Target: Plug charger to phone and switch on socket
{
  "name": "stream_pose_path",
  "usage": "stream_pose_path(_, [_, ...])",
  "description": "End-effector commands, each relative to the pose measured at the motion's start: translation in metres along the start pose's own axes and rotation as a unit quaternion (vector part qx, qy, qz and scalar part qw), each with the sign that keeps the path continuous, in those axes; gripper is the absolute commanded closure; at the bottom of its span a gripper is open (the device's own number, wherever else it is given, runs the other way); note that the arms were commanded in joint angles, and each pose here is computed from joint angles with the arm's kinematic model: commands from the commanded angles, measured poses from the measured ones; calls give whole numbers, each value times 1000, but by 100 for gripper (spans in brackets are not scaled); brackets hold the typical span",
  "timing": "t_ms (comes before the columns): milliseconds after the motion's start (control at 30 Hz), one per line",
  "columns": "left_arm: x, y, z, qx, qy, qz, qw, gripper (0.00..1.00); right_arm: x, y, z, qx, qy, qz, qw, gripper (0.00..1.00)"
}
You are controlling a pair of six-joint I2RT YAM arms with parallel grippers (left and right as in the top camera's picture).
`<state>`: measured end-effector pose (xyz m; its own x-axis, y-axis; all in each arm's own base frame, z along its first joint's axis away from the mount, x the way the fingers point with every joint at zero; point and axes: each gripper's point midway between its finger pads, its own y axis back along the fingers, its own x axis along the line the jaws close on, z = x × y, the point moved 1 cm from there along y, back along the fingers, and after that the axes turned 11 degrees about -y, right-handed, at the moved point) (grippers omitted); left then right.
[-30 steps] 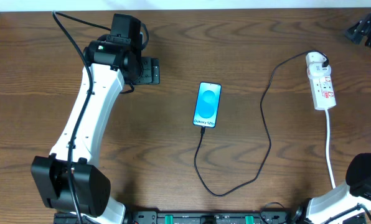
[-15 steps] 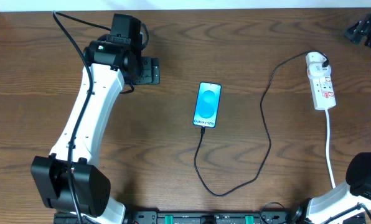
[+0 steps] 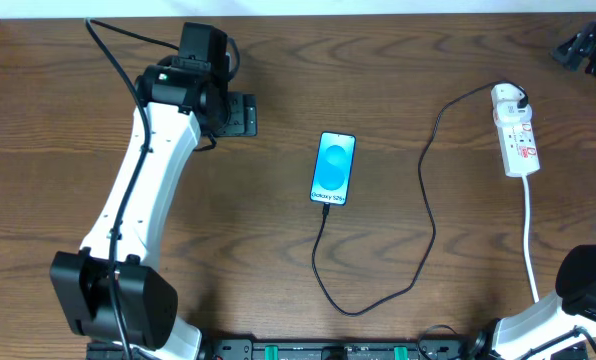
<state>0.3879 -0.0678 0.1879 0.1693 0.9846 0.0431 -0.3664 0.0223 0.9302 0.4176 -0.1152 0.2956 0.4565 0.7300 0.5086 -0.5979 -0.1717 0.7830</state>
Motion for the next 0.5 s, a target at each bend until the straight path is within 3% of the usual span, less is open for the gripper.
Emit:
stream_pose_path(0, [-6,18,-3,-31,-19,16,999,10,3,2,0,0,-5,5,1000,1])
stream_pose_path(200, [-13,25,9,-136,-32,58,989,10,3,2,0,0,-5,5,1000,1])
stream_pose_path(467, [-11,4,-27,-192,-29,86,977,10,3,2,0,0,-5,5,1000,1])
